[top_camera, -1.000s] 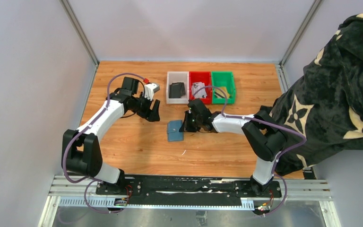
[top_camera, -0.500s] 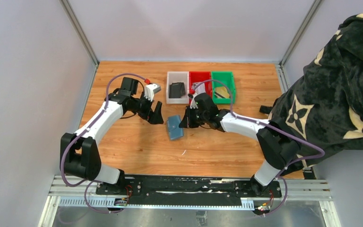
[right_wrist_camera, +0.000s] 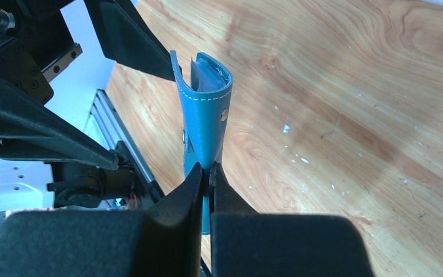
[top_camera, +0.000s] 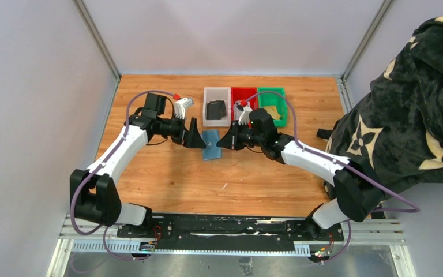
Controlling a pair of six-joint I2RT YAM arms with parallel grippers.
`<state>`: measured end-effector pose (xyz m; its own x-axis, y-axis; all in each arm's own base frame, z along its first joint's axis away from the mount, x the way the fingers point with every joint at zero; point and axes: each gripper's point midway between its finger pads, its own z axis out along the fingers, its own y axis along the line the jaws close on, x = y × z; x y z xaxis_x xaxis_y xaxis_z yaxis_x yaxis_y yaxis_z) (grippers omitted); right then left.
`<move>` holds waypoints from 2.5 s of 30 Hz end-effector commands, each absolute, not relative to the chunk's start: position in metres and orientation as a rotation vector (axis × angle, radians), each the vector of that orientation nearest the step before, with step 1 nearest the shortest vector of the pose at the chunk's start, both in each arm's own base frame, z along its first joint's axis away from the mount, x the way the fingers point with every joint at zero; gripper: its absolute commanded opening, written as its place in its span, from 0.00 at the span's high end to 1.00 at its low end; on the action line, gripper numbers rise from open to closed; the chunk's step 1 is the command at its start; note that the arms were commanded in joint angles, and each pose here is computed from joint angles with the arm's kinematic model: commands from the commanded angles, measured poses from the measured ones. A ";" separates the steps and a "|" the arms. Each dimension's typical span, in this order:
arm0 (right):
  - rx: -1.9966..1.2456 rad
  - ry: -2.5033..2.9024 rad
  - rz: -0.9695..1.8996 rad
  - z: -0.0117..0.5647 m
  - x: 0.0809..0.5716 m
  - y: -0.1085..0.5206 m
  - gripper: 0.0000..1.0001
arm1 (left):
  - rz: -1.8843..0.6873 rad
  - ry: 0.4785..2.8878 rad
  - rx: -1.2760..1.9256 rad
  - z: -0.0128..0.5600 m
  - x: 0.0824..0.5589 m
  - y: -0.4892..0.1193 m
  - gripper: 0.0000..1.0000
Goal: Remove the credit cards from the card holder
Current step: Pick up the card holder from the center of the board, then open the card holder.
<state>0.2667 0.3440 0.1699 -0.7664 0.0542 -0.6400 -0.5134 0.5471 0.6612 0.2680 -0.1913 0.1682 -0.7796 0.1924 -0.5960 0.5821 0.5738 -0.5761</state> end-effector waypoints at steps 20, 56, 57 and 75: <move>-0.298 1.941 1.414 0.255 0.262 0.342 1.00 | -1.042 2.122 0.513 0.239 0.281 -0.195 0.24; -0.303 1.887 1.480 0.276 0.258 0.347 1.00 | -1.154 2.104 0.465 0.256 0.269 -0.202 0.26; -0.304 1.884 1.482 0.277 0.258 0.347 1.00 | -1.153 2.104 0.465 0.256 0.269 -0.202 0.26; -0.321 1.861 1.514 0.286 0.252 0.351 1.00 | -1.292 2.060 0.423 0.277 0.260 -0.212 0.21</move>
<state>0.2556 0.3452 0.2595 -0.7448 0.2126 -0.6325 -0.5450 0.3531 0.7604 0.2702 -0.1990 0.2541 -0.7123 -0.0267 -0.7014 0.5715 0.5580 -0.6017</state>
